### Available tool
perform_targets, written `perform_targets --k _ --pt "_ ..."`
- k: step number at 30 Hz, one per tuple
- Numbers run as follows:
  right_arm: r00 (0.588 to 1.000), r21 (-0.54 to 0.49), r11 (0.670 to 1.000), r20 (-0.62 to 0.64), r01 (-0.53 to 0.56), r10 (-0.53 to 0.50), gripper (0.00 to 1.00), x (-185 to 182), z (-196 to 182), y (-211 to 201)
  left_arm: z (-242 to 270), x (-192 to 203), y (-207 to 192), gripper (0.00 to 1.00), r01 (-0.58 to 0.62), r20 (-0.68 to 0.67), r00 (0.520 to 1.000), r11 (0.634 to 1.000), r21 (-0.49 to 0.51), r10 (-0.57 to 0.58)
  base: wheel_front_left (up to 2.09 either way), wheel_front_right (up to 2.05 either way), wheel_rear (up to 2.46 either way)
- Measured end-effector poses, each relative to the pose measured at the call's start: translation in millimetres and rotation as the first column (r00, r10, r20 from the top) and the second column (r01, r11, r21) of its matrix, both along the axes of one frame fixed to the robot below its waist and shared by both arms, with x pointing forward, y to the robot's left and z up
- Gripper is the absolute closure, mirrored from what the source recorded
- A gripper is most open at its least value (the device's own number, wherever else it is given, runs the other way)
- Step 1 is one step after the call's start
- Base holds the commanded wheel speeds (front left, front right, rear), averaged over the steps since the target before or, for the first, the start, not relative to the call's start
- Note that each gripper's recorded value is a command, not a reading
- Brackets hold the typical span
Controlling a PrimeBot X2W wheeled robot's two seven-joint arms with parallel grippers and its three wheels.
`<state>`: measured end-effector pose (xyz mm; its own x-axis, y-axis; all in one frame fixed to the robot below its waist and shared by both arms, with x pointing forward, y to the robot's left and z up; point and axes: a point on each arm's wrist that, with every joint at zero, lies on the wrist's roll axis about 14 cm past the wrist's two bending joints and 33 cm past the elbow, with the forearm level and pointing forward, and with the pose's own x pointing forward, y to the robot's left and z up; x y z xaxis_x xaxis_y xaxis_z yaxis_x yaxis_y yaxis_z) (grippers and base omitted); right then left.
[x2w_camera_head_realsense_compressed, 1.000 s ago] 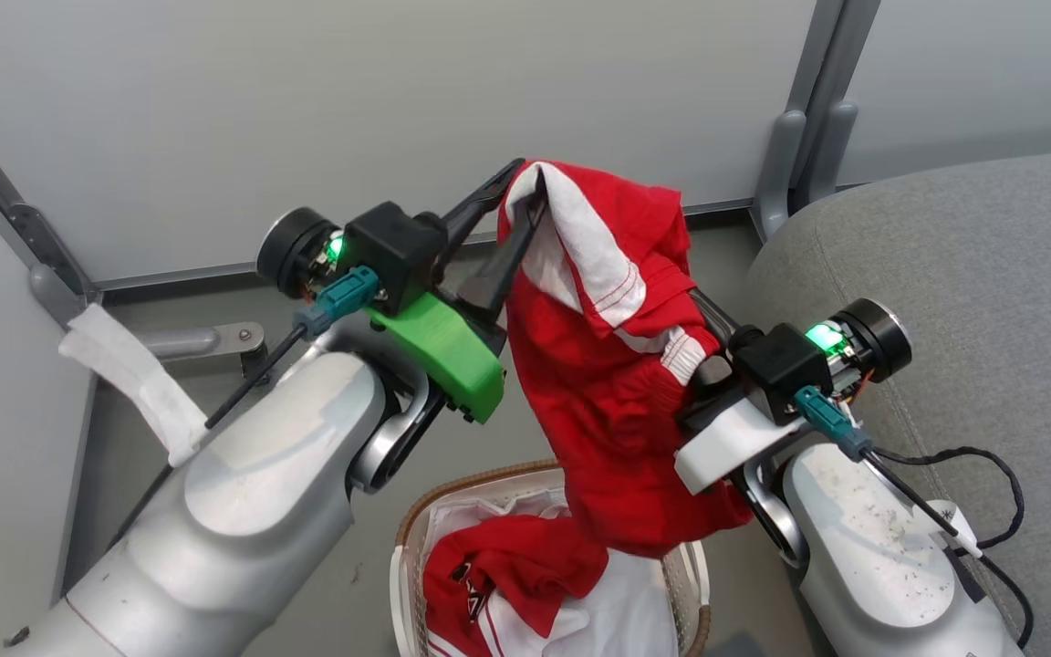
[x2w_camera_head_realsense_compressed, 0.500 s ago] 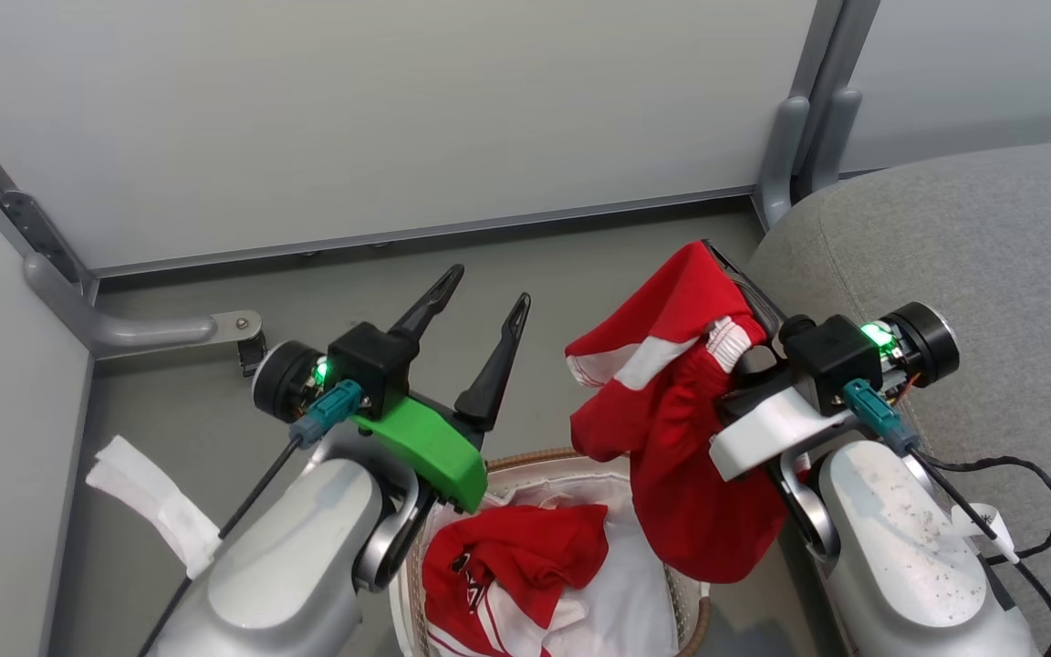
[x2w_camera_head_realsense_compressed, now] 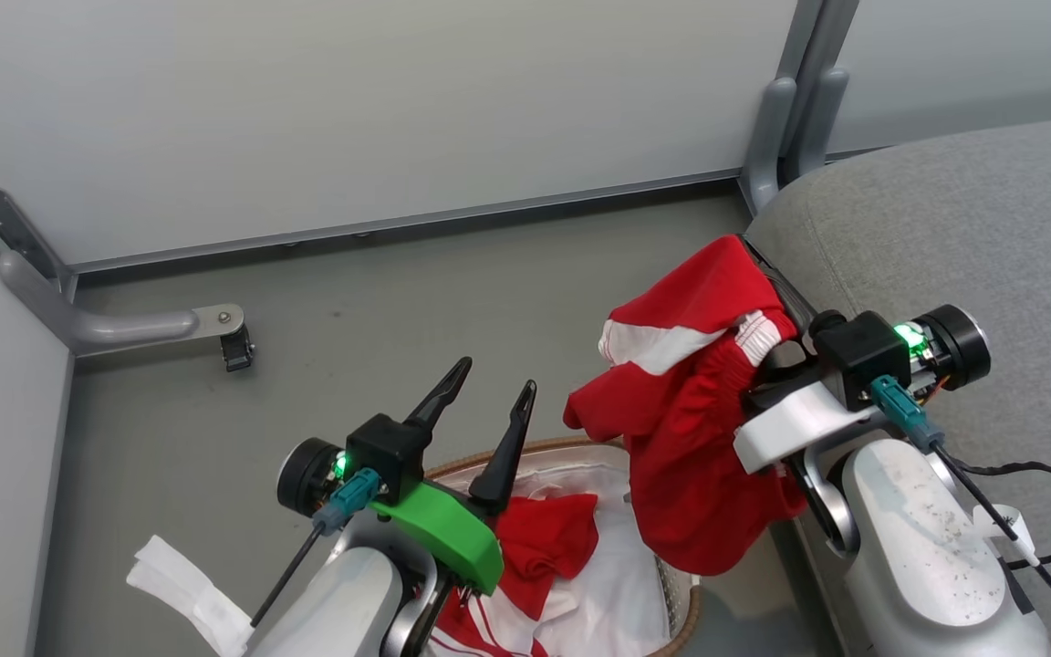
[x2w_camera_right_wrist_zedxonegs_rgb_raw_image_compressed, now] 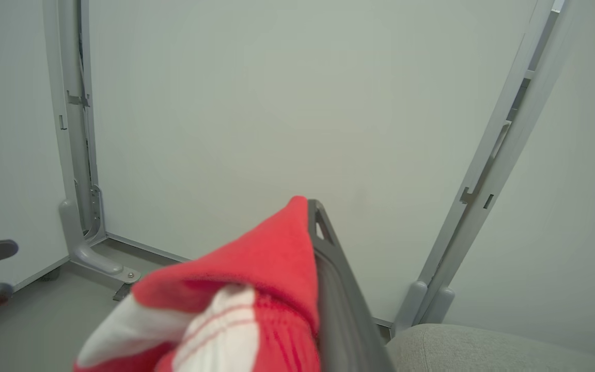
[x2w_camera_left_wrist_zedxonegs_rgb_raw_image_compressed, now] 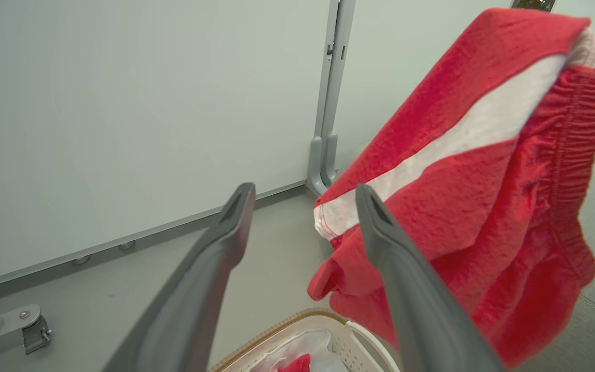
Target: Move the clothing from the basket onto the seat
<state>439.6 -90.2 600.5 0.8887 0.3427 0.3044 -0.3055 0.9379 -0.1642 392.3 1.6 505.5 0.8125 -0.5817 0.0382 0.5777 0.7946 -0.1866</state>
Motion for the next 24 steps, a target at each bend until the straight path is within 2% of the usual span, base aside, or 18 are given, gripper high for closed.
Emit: perform_targets --k 8,13,17,24 --pt "0.997 -0.034 0.996 0.008 0.082 -0.082 1.00 1.2 0.4 -28.9 -5.8 -1.6 -22.9 0.00 0.063 -0.005 0.998 0.998 -0.004 -0.063 0.00 0.00 0.00" --pt "0.984 -0.059 0.983 0.019 0.176 -0.175 1.00 -0.3 2.9 -62.7 -7.1 -0.4 -47.4 0.00 0.129 0.002 0.992 0.992 -0.004 -0.129 0.00 0.00 0.00" --pt "0.963 -0.064 0.961 0.023 0.270 -0.269 1.00 -5.4 3.9 -97.8 -12.9 -3.7 -71.5 0.00 0.202 -0.006 0.979 0.979 -0.003 -0.202 0.00 0.00 0.00" --pt "0.906 -0.073 0.903 0.009 0.423 -0.424 1.00 -22.0 -1.4 -156.4 -25.1 -7.6 -112.3 0.00 0.328 -0.019 0.945 0.945 0.004 -0.328 0.00 0.00 0.00"
